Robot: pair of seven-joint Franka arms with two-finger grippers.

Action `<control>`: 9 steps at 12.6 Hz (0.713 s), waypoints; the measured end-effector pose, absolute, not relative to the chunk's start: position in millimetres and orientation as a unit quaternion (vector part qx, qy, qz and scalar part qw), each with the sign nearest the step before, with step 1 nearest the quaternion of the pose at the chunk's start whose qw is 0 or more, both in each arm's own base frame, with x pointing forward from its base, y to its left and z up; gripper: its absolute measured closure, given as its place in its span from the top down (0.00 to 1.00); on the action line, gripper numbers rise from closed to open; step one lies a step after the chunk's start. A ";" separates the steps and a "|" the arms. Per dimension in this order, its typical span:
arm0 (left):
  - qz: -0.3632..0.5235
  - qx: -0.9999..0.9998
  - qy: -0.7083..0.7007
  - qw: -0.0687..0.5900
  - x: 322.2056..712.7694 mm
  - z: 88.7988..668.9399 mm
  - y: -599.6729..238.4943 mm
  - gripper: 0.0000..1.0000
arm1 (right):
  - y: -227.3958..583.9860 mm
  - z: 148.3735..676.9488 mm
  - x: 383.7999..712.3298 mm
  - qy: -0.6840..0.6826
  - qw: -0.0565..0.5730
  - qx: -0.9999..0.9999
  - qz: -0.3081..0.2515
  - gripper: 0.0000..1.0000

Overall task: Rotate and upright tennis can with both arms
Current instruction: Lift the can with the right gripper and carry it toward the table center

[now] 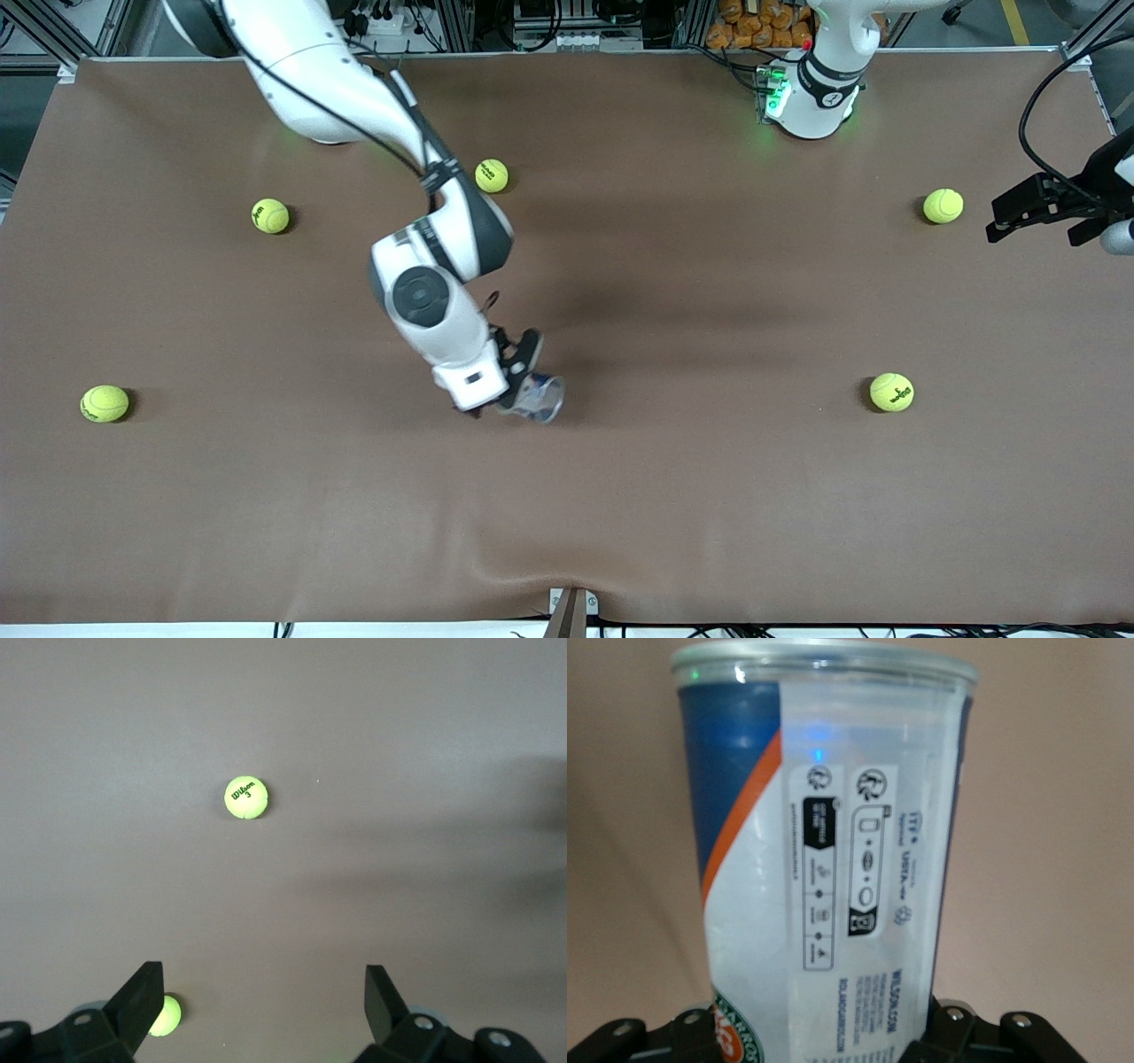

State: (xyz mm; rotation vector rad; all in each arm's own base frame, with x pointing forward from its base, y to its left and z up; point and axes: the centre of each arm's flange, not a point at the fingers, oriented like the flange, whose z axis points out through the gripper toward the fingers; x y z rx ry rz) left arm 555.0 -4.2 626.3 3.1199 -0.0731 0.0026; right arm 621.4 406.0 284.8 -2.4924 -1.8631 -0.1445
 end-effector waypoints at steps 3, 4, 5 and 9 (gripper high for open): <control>-0.008 1.000 -0.025 0.011 559.1 617.1 -5.6 1.00 | 437.1 260.7 603.6 -0.639 -0.023 -0.767 -0.051 0.69; -0.011 1.000 -0.025 0.011 560.4 614.1 -6.5 1.00 | 450.2 251.5 594.5 -0.653 -0.032 -0.755 -0.052 0.69; -0.015 0.999 -0.027 0.011 561.6 610.7 -8.3 1.00 | 463.5 241.6 584.5 -0.666 -0.040 -0.743 -0.052 0.69; -0.030 0.999 -0.030 0.011 564.1 600.4 -12.0 1.00 | 493.0 208.4 558.8 -0.696 -0.064 -0.713 -0.050 0.69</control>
